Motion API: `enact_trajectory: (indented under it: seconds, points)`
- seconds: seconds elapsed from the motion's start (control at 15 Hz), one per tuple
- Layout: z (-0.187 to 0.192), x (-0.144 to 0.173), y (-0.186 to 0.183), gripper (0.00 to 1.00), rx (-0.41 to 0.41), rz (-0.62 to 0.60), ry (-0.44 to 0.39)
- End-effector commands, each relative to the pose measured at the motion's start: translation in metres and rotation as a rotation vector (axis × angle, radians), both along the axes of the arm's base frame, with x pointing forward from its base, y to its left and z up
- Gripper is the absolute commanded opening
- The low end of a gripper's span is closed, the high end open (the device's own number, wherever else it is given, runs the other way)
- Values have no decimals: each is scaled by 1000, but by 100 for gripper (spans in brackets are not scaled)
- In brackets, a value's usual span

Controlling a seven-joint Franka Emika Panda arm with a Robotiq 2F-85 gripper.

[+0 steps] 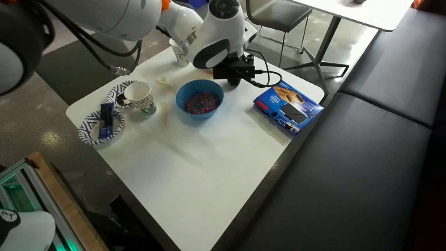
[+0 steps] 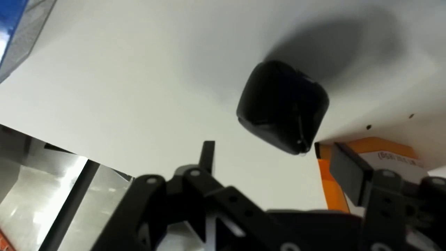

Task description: Remove the black object from the blue bowl

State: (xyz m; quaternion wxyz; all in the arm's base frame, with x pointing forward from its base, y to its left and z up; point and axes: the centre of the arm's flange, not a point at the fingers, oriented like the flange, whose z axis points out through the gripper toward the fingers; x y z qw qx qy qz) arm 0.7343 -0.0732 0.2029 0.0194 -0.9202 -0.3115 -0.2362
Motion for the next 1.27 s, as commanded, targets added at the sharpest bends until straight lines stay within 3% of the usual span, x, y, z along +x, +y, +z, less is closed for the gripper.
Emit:
enact_trajectory:
  seconds: [0.0, 0.2, 0.47, 0.87, 0.93, 1.0, 1.2]
  points:
    - [52, -18, 2, 100, 8, -136, 91]
    - [94, -39, -1, 100, 10, -268, 179]
    - [133, -77, 11, 100, 13, -372, 362]
    - [135, -146, 40, 100, -42, -579, 611]
    - [130, -156, 42, 100, -77, -633, 603]
    - [135, -121, 31, 100, -30, -551, 576]
    - [129, -140, 36, 100, -62, -607, 599]
